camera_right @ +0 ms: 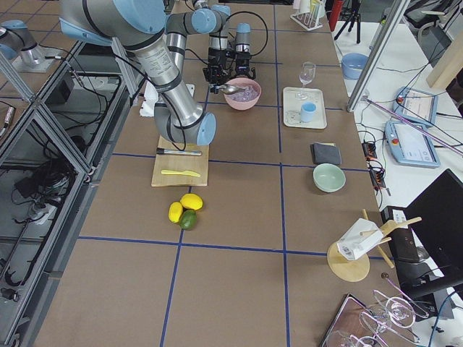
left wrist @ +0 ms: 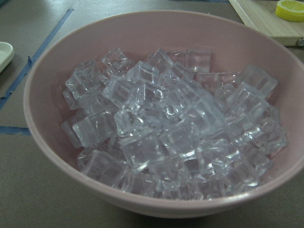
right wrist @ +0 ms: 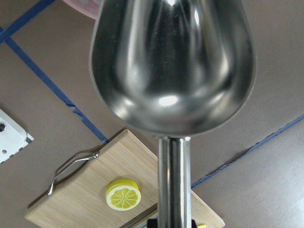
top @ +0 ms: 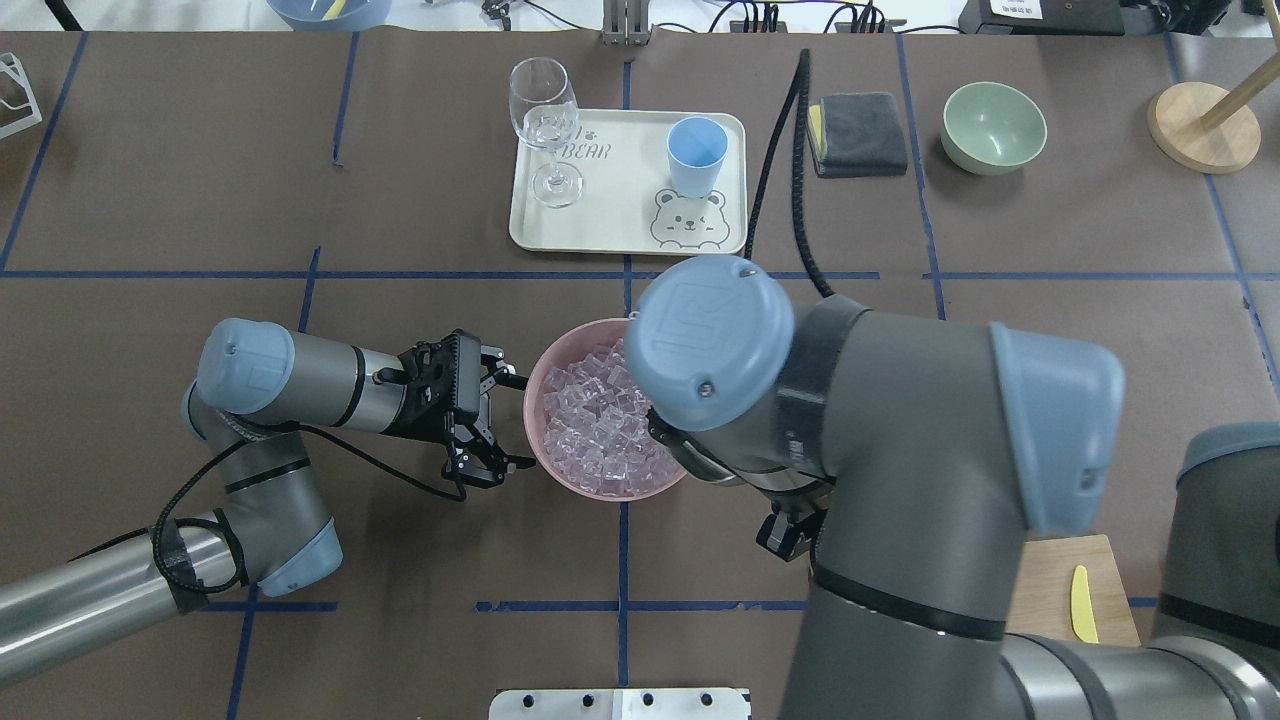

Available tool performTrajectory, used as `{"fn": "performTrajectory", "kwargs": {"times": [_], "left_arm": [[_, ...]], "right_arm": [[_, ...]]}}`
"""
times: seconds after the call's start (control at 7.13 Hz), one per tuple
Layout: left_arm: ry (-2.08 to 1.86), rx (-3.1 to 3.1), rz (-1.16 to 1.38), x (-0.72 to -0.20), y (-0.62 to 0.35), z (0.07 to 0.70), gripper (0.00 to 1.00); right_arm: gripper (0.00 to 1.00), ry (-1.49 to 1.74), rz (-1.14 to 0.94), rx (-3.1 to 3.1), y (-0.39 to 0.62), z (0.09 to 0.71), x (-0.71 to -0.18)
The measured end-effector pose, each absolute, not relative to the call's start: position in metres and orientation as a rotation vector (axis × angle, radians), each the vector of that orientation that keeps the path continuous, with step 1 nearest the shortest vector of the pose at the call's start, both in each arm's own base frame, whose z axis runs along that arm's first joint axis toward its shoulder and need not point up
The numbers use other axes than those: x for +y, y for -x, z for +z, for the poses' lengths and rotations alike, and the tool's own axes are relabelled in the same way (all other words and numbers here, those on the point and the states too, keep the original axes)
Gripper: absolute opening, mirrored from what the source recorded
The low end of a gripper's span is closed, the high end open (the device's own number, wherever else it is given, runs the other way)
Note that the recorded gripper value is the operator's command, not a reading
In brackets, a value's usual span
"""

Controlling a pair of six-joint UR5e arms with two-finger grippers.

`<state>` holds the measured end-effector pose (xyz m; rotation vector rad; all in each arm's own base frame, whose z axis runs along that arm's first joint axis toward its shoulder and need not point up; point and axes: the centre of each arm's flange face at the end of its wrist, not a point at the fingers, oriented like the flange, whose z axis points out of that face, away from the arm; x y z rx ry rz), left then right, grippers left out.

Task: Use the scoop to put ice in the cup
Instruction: 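Carry the scoop with the right gripper over the pink bowl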

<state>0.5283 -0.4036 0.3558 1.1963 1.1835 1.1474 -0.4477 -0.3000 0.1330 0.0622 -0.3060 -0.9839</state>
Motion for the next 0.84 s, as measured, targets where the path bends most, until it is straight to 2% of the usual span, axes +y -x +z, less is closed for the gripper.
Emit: {"fn": "performTrajectory", "kwargs": {"times": [0.84], "left_arm": [[-1.196,1.183,1.147,-0.404,-0.528,0.356,1.00]], "right_arm": [[0.00,0.030,-1.048,-0.189,0.506,0.128,-0.309]]}}
